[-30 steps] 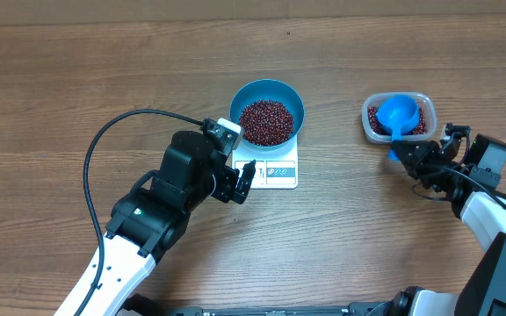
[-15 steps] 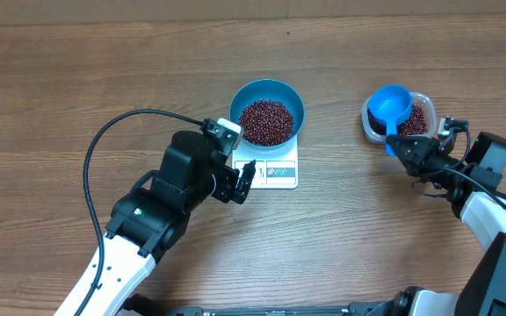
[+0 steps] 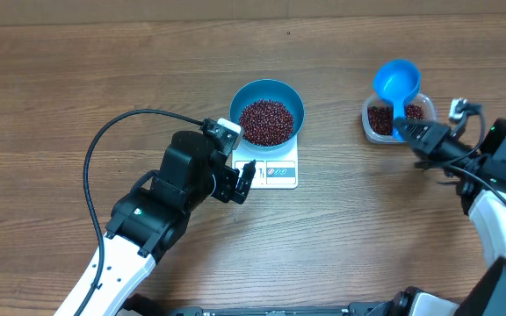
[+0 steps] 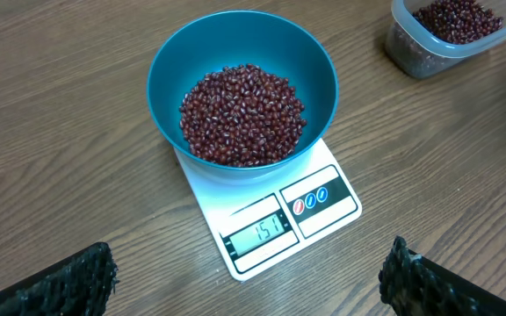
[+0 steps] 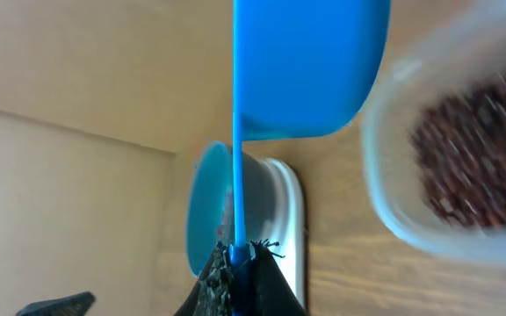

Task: Scoop item into bowl and weigh 150g on scale
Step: 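Lift the blue cup out of the container with the right gripper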

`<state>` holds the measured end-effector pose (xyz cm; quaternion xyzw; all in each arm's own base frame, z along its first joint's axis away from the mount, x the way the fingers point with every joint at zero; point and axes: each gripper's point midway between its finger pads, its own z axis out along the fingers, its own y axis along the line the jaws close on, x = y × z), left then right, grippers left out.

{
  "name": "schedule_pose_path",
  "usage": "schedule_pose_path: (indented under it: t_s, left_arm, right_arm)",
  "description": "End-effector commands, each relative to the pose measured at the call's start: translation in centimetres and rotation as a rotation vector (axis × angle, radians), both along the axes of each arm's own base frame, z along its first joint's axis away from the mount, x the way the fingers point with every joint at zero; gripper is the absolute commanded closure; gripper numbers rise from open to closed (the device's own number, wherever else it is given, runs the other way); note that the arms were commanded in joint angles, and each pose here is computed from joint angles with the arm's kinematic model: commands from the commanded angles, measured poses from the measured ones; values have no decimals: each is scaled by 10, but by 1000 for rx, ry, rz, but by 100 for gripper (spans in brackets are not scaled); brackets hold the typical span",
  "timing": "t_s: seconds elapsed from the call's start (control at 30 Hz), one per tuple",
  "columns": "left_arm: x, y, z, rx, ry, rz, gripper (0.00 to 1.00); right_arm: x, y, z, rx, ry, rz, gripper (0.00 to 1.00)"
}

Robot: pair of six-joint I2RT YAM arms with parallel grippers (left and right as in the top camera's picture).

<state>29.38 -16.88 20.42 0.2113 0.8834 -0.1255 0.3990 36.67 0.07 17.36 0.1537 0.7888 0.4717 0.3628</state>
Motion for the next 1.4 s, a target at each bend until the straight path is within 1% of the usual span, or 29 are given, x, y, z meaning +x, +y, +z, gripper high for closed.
schedule_pose_path:
  t_s: [0.0, 0.17, 0.37, 0.53, 0.67, 0.83, 1.17, 1.37]
  left_arm:
    - [-1, 0, -6, 1, 16, 5, 0]
    - [-1, 0, -6, 1, 16, 5, 0]
    - [-1, 0, -6, 0, 15, 5, 1]
    - [-1, 0, -6, 1, 16, 5, 0]
    - [-1, 0, -6, 1, 16, 5, 0]
    - [-1, 0, -6, 0, 15, 5, 0]
    - [-1, 0, -6, 1, 16, 5, 0]
    - [-1, 0, -6, 1, 16, 5, 1]
  right_arm:
    - [6, 2, 50, -45, -135, 29, 96]
    - [9, 5, 93, -71, -230, 59, 96]
    - [17, 27, 139, -103, -311, 117, 96]
    - [24, 44, 160, -136, -317, 116, 96]
    - [30, 56, 161, -193, -285, 89, 96]
    - [31, 69, 149, -322, -207, 59, 96]
    - [17, 85, 149, -572, -123, 36, 96]
    - [6, 100, 135, -711, -77, 62, 96]
